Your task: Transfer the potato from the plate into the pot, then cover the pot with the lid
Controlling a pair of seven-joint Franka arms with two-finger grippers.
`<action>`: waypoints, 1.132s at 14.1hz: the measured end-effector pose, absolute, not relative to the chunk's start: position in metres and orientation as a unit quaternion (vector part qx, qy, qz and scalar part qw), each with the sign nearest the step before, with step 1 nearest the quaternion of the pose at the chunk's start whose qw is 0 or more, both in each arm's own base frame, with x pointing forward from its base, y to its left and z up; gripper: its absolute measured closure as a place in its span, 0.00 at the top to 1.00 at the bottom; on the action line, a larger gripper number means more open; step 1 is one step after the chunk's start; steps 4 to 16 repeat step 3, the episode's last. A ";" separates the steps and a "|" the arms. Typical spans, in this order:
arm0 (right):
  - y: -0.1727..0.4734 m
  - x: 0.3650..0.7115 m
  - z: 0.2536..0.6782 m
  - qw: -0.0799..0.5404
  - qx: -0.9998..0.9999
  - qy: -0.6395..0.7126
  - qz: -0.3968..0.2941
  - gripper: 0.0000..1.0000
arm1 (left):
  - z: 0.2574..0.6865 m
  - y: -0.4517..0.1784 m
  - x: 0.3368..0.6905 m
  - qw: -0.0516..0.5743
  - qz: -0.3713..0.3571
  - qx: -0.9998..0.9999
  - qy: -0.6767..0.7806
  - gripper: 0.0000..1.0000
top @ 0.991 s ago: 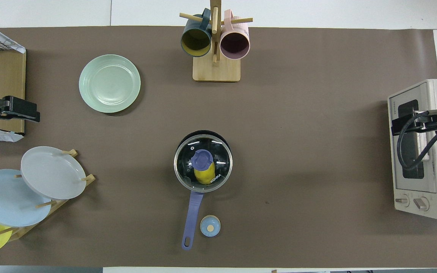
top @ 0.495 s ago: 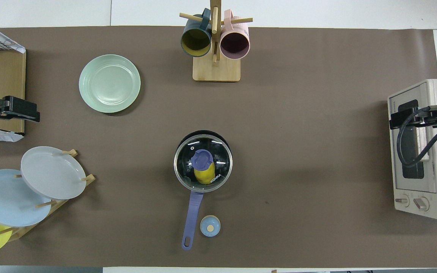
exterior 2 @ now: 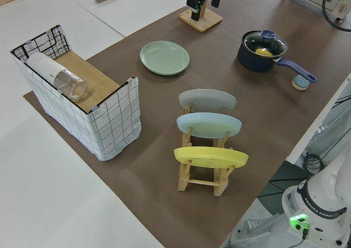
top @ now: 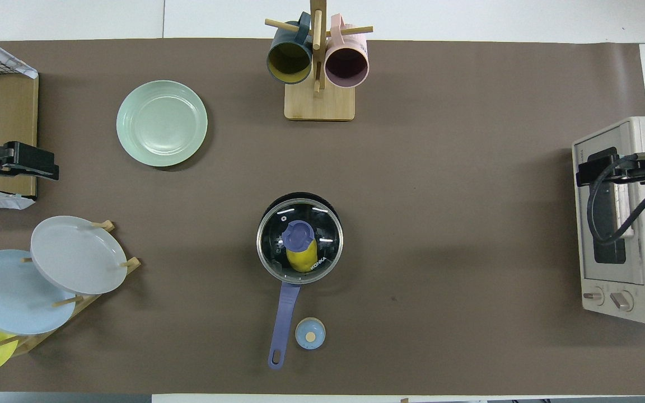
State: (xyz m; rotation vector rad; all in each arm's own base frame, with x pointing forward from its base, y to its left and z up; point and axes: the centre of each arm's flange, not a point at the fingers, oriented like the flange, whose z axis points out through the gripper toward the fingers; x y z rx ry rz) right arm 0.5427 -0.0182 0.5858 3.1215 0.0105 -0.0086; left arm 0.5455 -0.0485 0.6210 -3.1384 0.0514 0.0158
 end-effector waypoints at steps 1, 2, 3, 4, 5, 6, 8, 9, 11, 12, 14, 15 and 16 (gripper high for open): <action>-0.017 0.543 0.587 0.010 1.000 0.004 -0.001 1.00 | 0.621 -0.048 0.545 0.001 0.005 -1.000 0.016 1.00; -0.016 0.543 0.588 0.010 1.000 0.005 0.000 1.00 | 0.621 -0.048 0.545 0.001 0.005 -1.000 0.016 1.00; -0.015 0.543 0.588 0.010 1.000 0.006 0.000 1.00 | 0.621 -0.048 0.545 0.001 0.005 -1.000 0.016 1.00; -0.015 0.543 0.588 0.010 1.000 0.006 0.000 1.00 | 0.621 -0.048 0.545 0.001 0.005 -1.000 0.016 1.00; -0.015 0.543 0.588 0.010 1.000 0.006 0.000 1.00 | 0.621 -0.048 0.545 0.001 0.005 -1.000 0.016 1.00; -0.015 0.543 0.588 0.010 1.000 0.006 0.000 1.00 | 0.621 -0.048 0.545 0.001 0.005 -1.000 0.016 1.00; -0.015 0.543 0.588 0.010 1.000 0.006 0.000 1.00 | 0.621 -0.048 0.545 0.001 0.005 -1.000 0.016 1.00; -0.015 0.543 0.588 0.010 1.000 0.006 0.000 1.00 | 0.621 -0.048 0.545 0.001 0.005 -1.000 0.016 1.00; -0.015 0.543 0.588 0.010 1.000 0.006 0.000 1.00 | 0.621 -0.048 0.545 0.001 0.005 -1.000 0.016 1.00; -0.015 0.543 0.588 0.010 1.000 0.006 0.000 1.00 | 0.621 -0.048 0.545 0.001 0.005 -1.000 0.016 1.00; -0.015 0.543 0.588 0.010 1.000 0.006 0.000 1.00 | 0.621 -0.048 0.545 0.001 0.005 -1.000 0.016 1.00; -0.015 0.543 0.588 0.010 1.000 0.006 0.000 1.00 | 0.621 -0.048 0.545 0.001 0.005 -1.000 0.016 1.00; -0.015 0.543 0.588 0.010 1.000 0.006 0.000 1.00 | 0.621 -0.048 0.545 0.001 0.005 -1.000 0.016 1.00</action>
